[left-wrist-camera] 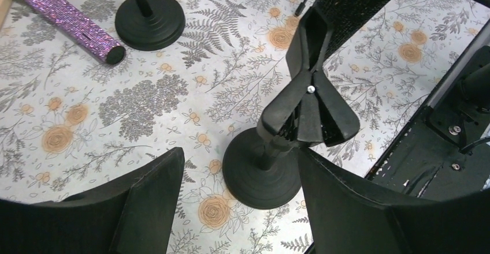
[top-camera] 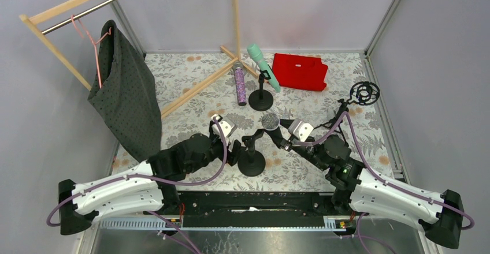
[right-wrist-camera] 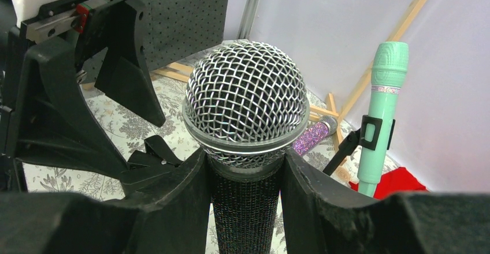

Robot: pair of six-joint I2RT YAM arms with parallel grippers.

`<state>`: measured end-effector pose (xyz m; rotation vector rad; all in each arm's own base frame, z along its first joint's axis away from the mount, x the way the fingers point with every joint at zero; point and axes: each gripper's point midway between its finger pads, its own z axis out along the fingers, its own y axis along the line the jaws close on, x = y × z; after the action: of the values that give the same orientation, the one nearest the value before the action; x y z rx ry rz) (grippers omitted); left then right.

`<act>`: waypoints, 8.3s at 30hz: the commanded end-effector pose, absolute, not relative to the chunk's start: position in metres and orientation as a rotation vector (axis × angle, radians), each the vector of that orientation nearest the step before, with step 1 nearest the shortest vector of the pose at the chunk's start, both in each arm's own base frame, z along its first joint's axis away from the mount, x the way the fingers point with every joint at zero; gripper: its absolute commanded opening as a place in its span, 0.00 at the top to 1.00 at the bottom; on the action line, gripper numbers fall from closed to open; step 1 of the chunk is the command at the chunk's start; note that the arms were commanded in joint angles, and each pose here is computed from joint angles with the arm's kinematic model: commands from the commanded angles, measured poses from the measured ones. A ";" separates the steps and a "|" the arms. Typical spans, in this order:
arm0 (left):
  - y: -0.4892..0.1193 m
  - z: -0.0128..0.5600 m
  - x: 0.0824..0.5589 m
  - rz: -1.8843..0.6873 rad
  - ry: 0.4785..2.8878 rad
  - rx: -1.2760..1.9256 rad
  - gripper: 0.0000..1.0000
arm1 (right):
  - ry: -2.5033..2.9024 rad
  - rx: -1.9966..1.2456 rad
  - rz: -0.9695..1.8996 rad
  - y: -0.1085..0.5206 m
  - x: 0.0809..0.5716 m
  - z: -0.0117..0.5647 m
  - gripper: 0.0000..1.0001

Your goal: Attach the microphones to the stand

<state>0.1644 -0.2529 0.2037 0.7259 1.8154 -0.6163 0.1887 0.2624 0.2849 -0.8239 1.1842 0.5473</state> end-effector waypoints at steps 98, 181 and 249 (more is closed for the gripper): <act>-0.239 0.218 0.237 -0.781 1.261 0.609 0.02 | 1.176 -0.673 0.524 0.206 0.174 0.320 1.00; -0.304 0.225 0.205 -1.031 1.016 1.025 1.00 | 1.106 -0.702 0.298 0.237 0.218 0.345 1.00; -0.305 0.211 0.233 -0.933 1.250 0.904 0.44 | 1.114 -0.747 0.410 0.240 0.200 0.329 1.00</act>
<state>0.2283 -0.3040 0.2010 0.9127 1.2934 -0.9529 0.2026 0.2436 0.3107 -0.7977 1.1574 0.3907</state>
